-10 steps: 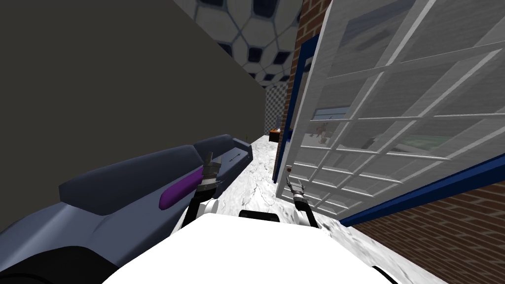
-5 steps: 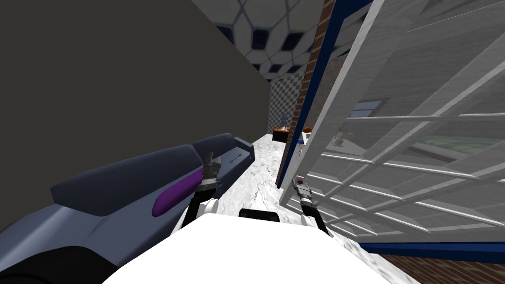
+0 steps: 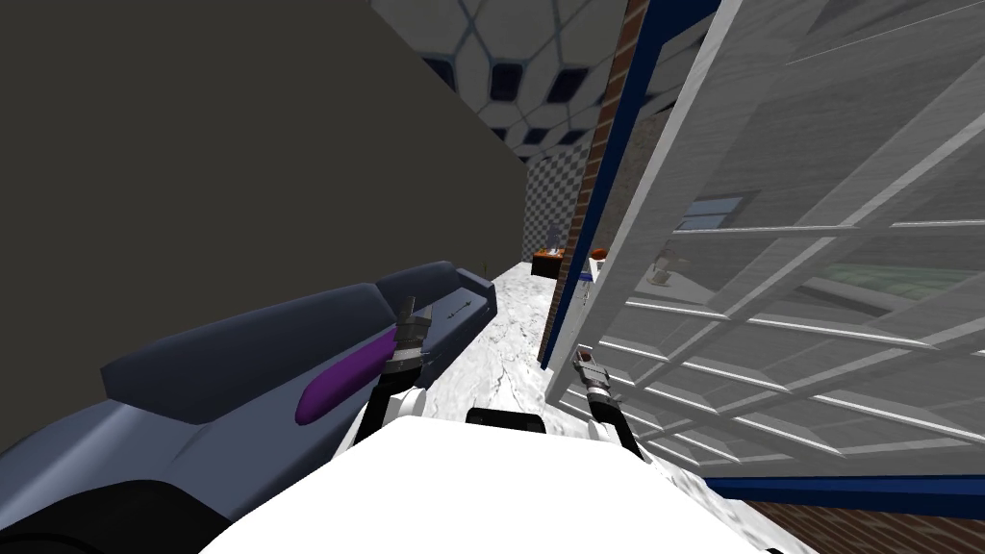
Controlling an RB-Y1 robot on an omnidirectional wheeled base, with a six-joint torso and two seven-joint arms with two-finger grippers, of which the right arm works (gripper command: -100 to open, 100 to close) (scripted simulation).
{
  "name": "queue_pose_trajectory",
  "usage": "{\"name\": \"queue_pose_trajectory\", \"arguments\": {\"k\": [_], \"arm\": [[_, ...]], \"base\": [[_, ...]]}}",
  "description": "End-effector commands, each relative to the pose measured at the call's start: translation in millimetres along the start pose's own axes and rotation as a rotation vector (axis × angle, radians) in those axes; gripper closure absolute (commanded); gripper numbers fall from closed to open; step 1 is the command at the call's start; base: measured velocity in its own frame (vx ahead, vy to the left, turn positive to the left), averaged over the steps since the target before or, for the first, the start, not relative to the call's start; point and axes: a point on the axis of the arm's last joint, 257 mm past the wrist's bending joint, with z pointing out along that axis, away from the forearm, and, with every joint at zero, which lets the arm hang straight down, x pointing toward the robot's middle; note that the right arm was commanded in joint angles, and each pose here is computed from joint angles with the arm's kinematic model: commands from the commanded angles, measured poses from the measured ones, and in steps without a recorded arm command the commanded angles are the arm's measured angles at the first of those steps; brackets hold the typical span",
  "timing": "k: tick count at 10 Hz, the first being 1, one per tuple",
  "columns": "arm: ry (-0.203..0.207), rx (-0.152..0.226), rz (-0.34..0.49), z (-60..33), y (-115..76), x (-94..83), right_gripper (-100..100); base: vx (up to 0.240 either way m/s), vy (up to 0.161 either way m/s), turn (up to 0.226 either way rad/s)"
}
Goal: Pull the door open
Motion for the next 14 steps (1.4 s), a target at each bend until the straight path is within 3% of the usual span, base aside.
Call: {"name": "queue_pose_trajectory", "arguments": {"k": [1, 3, 10, 11, 12, 14], "arm": [[0.002, 0.002, 0.002, 0.2, -1.5, 0.6, 100], [0.002, 0.002, 0.002, 0.2, -1.5, 0.6, 100], [0.004, 0.130, 0.021, -16.0, -8.6, 1.8, 100], [0.003, 0.145, 0.024, -18.2, -9.6, 1.7, 100], [-0.001, 0.132, 0.018, -17.0, -7.5, 0.9, 100], [-0.001, 0.171, 0.020, -26.7, -9.4, -0.1, 100]], "base": [[0.000, 0.000, 0.000], [0.000, 0.000, 0.000], [-0.219, -0.029, 0.107], [-0.218, -0.020, 0.092], [-0.095, -0.008, 0.020], [-0.180, -0.045, 0.117]]}}
